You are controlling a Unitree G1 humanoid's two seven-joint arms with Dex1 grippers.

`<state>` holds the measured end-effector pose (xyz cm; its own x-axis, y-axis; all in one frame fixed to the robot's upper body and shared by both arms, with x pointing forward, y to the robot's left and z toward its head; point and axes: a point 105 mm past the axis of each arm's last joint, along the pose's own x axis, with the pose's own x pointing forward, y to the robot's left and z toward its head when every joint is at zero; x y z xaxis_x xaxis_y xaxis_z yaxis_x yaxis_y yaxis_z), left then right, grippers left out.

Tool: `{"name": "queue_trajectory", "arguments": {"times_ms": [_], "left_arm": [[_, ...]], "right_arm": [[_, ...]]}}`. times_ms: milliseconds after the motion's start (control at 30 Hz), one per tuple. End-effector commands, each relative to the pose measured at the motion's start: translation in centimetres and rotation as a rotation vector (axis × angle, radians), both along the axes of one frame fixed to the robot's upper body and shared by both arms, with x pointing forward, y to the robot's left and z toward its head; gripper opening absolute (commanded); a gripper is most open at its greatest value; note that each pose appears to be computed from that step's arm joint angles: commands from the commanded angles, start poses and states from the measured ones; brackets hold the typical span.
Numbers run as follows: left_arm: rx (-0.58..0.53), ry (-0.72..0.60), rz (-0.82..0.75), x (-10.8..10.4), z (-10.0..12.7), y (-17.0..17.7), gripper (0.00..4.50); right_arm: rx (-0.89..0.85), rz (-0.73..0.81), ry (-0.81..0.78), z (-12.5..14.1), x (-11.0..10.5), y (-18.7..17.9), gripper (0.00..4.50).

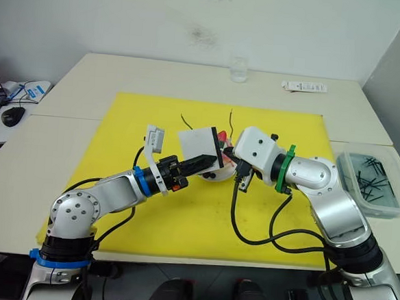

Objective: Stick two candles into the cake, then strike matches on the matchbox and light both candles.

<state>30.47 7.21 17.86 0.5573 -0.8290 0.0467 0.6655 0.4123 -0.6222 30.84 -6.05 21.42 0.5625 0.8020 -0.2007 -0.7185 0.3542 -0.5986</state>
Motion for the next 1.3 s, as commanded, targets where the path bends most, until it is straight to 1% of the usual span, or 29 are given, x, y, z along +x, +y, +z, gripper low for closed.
{"name": "queue_trajectory", "arguments": {"times_ms": [33, 467, 700, 767, 833, 867, 900, 933, 967, 1000, 1067, 1100, 1167, 1200, 1300], "left_arm": [[-0.013, -0.056, -0.015, -0.3, 1.4, -0.3, 0.0], [-0.021, -0.065, -0.015, -0.2, 1.6, -0.4, 0.0], [-0.027, -0.071, -0.02, -0.4, 1.9, -0.4, 0.0], [-0.025, -0.08, -0.018, -0.4, 2.0, -0.4, 0.0], [-0.03, -0.106, -0.012, -0.1, 2.7, -0.3, 0.0], [-0.078, -0.118, -0.005, 0.2, 4.1, -0.4, 0.0], [-0.126, -0.133, -0.01, 0.3, 5.7, -0.4, 0.0], [-0.157, -0.159, -0.03, 0.1, 7.3, -0.6, 0.0], [-0.174, -0.177, -0.05, -0.2, 8.3, -0.7, 0.0], [-0.186, -0.185, -0.083, -0.7, 9.0, -0.7, 0.0], [-0.18, -0.191, -0.134, -1.6, 9.4, -0.6, 0.0], [-0.156, -0.188, -0.149, -1.9, 9.0, -0.7, 0.0], [-0.127, -0.165, -0.151, -2.1, 8.0, -0.7, 0.0], [-0.111, -0.157, -0.147, -2.1, 7.4, -0.7, 0.0], [-0.085, -0.156, -0.156, -2.2, 6.9, -0.9, 0.0]], "right_arm": [[0.008, 0.017, -0.048, 1.1, -0.2, 0.3, 0.04], [-0.06, 0.012, -0.032, -0.3, 0.2, 0.2, 0.04], [-0.073, 0.038, -0.031, -0.6, 0.1, 0.7, 0.04], [-0.102, 0.062, -0.028, -1.0, -0.2, 0.8, 0.04], [-0.228, 0.155, 0.055, -3.2, -2.0, 0.3, 0.04], [-0.376, 0.229, 0.185, -5.6, -4.1, -1.6, 0.04], [-0.51, 0.296, 0.297, -7.3, -6.3, -3.9, 0.04], [-0.567, 0.295, 0.366, -7.4, -7.3, -5.9, 0.04], [-0.58, 0.276, 0.392, -6.8, -7.5, -7.2, 0.04], [-0.559, 0.228, 0.383, -5.4, -6.9, -8.2, 0.04], [-0.482, 0.105, 0.316, -2.1, -4.9, -9.6, 0.04], [-0.44, 0.055, 0.276, -0.3, -4.0, -10.1, 0.04], [-0.351, -0.015, 0.226, 2.2, -2.8, -10.4, 0.04], [-0.322, -0.029, 0.212, 3.1, -2.6, -10.3, 0.04], [-0.274, -0.045, 0.186, 4.2, -2.4, -9.8, 0.04]]}}
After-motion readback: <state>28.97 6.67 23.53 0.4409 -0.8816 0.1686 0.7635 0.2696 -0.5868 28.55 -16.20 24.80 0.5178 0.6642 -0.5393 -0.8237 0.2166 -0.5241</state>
